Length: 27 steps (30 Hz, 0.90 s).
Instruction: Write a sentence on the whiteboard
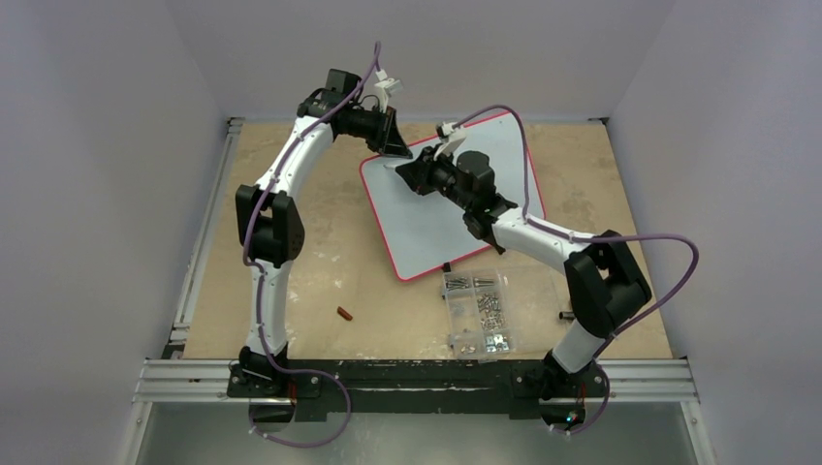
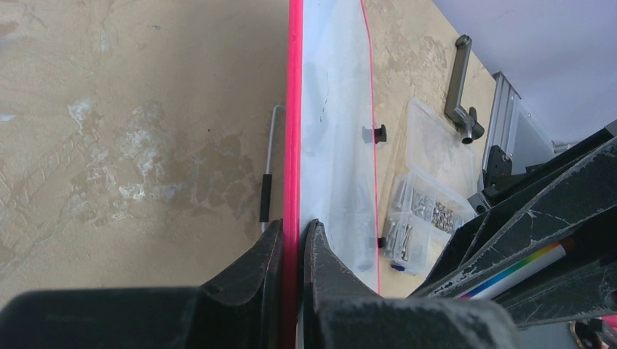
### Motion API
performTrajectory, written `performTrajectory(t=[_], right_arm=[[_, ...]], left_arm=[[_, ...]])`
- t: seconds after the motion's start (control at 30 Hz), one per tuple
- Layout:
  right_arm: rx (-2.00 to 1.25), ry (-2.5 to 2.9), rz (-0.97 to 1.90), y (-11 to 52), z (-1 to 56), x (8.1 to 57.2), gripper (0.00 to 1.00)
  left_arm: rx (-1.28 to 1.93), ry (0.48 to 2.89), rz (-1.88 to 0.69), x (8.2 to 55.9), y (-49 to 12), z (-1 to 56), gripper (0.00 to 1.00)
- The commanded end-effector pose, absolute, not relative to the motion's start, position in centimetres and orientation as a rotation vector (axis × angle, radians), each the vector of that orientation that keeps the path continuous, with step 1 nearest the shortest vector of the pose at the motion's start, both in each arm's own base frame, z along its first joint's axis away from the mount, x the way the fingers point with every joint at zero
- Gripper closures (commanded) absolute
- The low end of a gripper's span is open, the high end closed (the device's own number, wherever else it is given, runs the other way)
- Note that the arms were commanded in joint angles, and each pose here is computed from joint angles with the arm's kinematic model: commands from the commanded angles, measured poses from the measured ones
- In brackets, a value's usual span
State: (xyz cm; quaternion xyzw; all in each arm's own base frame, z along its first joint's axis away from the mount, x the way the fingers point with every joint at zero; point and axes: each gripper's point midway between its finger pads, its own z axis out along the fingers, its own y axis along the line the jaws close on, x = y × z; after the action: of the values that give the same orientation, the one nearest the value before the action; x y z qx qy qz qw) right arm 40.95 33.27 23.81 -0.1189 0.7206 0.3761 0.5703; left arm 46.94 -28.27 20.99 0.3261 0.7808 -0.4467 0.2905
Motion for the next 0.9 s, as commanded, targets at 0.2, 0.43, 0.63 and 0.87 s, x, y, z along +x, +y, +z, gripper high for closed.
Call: performTrajectory(t=[0.2, 0.43, 0.63, 0.87], right_arm=[[-0.363, 1.736, 0.864, 34.4, 22.3, 40.3, 1.00], [-0.391, 1.784, 0.843, 34.0, 20.6, 38.8, 1.00], [-0.384, 1.825, 0.813, 32.8, 19.1, 37.7, 1.00], [-0.355, 1.852, 0.776, 31.5, 18.5, 37.0, 1.00]], left_arm=[[0.971, 2.061, -0.899, 48.4, -27.6, 20.1, 1.00], [0.977, 2.060, -0.896, 48.3, -27.7, 20.2, 1.00], [0.981, 2.060, -0.894, 48.2, -27.8, 20.2, 1.00], [0.989, 2.060, -0.897, 47.9, -27.9, 20.4, 1.00]])
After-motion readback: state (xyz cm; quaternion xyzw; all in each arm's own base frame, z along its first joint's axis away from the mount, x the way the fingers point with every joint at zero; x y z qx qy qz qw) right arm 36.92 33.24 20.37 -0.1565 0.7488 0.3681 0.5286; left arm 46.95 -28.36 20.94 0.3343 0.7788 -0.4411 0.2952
